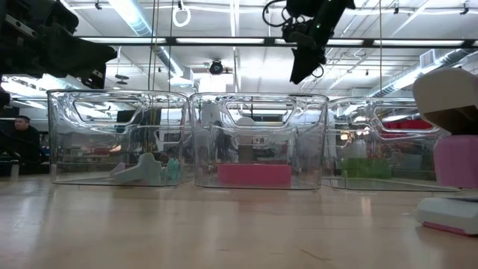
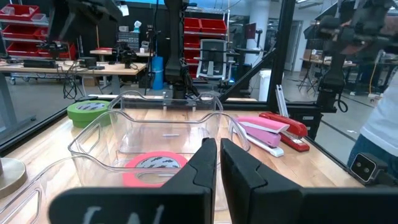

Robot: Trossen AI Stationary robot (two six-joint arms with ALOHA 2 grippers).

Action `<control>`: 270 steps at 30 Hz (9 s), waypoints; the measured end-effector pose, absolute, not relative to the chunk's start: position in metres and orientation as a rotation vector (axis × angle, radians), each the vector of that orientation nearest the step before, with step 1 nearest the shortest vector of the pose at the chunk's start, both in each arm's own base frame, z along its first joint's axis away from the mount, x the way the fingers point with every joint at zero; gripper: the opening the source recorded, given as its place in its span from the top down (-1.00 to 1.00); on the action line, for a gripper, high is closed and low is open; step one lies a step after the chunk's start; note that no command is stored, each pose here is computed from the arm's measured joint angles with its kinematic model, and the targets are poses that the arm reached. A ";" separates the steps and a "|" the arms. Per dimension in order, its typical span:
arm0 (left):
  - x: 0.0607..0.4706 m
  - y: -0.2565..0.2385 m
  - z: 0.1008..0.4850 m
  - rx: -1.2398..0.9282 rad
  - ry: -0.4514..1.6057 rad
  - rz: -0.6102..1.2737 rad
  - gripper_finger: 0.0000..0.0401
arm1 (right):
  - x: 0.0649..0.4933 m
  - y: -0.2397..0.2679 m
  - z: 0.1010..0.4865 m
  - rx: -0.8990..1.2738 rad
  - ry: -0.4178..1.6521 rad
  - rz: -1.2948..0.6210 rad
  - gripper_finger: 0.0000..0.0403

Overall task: Pick and place Stapler, Stapler remover, tape
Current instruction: Put the green tape into the middle transparent bin

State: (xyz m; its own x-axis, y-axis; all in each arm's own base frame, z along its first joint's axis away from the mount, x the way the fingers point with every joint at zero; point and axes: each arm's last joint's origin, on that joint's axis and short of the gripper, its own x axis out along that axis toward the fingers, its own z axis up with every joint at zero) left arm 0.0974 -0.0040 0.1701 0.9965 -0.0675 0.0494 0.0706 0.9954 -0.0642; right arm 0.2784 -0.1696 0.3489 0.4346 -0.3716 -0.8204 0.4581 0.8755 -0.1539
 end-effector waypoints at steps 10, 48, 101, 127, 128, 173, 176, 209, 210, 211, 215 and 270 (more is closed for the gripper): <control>0.097 -0.004 0.170 -0.066 -0.047 -0.069 0.87 | 0.253 -0.172 0.373 0.082 0.925 -0.597 0.63; 0.097 -0.004 0.170 -0.066 -0.047 -0.069 0.87 | 0.171 -0.186 0.397 0.305 0.926 -0.852 0.99; 0.097 -0.004 0.170 -0.066 -0.047 -0.069 0.87 | 0.167 -0.216 0.269 0.648 1.265 -0.924 0.99; 0.097 -0.004 0.170 -0.066 -0.047 -0.069 0.87 | 0.163 -0.217 0.250 0.695 1.151 -0.949 0.99; 0.097 -0.004 0.170 -0.066 -0.047 -0.069 0.87 | 0.162 -0.218 0.250 0.697 1.150 -0.952 0.99; 0.097 -0.004 0.170 -0.066 -0.047 -0.069 0.87 | 0.144 -0.206 0.209 0.902 1.204 -1.103 -0.18; 0.097 -0.004 0.170 -0.066 -0.047 -0.069 0.87 | 0.141 -0.202 0.200 0.931 1.225 -1.116 -0.18; 0.097 -0.004 0.170 -0.066 -0.047 -0.069 0.87 | 0.136 -0.223 0.196 0.859 1.039 -1.218 -0.18; 0.097 -0.004 0.170 -0.066 -0.047 -0.069 0.87 | 0.138 -0.223 0.198 0.856 1.032 -1.217 -0.18; 0.097 -0.004 0.170 -0.066 -0.047 -0.069 0.87 | 0.139 -0.224 0.201 0.852 1.026 -1.214 -0.18; 0.097 -0.004 0.170 -0.066 -0.047 -0.069 0.87 | 0.145 -0.228 0.214 0.832 1.002 -1.205 -0.18; 0.097 -0.004 0.170 -0.066 -0.047 -0.069 0.87 | 0.183 -0.285 0.181 0.324 1.666 -0.504 -0.18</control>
